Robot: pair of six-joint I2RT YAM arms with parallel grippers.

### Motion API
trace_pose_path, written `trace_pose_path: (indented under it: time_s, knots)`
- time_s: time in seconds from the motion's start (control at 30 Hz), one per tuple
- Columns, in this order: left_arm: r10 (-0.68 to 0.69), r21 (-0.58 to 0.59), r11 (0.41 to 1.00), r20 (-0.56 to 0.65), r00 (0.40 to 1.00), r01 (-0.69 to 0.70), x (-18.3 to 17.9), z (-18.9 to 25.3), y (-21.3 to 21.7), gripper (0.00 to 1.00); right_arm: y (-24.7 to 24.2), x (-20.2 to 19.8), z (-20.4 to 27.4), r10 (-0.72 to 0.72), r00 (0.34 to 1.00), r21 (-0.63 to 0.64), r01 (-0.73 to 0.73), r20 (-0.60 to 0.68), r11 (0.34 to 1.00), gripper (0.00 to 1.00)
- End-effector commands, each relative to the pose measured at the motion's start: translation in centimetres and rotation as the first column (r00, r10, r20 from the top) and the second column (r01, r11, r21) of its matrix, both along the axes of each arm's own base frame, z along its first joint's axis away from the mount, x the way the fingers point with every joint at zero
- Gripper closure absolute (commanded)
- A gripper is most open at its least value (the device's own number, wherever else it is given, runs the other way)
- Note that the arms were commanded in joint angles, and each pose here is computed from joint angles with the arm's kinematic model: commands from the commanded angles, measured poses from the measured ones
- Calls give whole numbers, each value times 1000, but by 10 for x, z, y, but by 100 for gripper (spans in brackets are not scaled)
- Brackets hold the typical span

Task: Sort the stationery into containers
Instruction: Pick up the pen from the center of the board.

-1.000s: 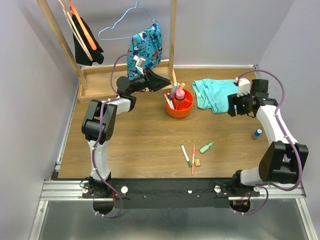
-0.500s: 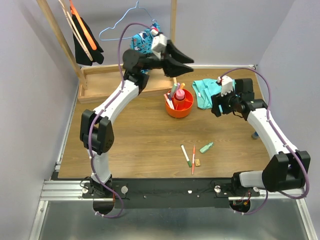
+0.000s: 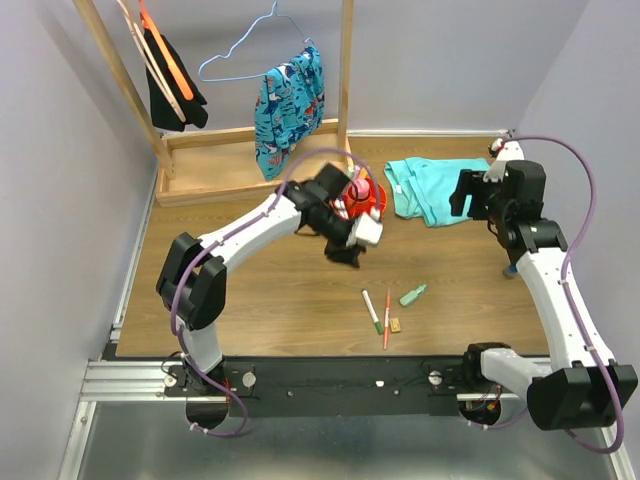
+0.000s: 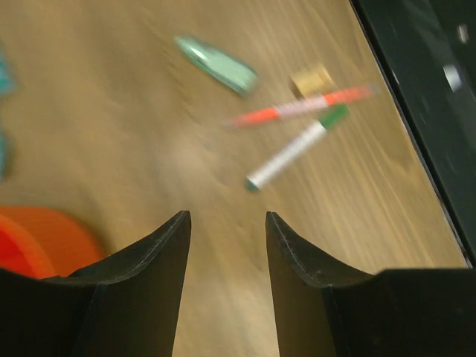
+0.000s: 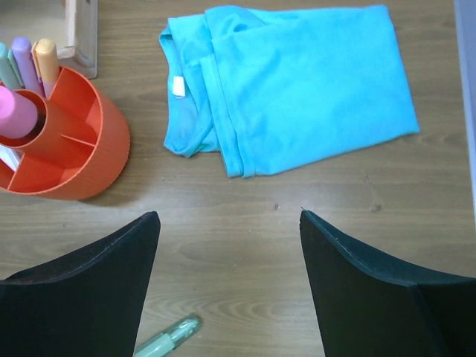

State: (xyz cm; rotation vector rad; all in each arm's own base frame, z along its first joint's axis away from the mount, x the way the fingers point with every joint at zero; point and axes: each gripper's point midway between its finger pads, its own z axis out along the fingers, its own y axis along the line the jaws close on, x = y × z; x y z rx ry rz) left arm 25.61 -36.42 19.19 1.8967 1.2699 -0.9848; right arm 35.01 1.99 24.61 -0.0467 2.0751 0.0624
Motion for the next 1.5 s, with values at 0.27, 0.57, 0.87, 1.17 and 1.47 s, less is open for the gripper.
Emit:
trace_pose_path:
  time_s: [0.27,0.57,0.87,1.17,1.47]
  knots:
    - [-357,280,908,121,926,313,-104,-111,10,47,-8,-43,-66,-130,981,167,153,-144,974,16]
    - [-341,266,920,175,924,289,-110,-126,-31,47,-10,-51,-75,-126,980,152,150,-157,977,16]
    - [-380,316,893,148,913,320,-118,-149,-31,50,-12,-52,-77,-131,979,141,154,-160,978,16]
    - [-392,349,877,124,912,330,-124,-174,-29,53,-15,-56,-81,-138,976,133,161,-169,978,17]
    - [-402,389,854,73,913,345,-133,-195,-15,64,-18,-59,-84,-142,974,114,163,-177,980,17]
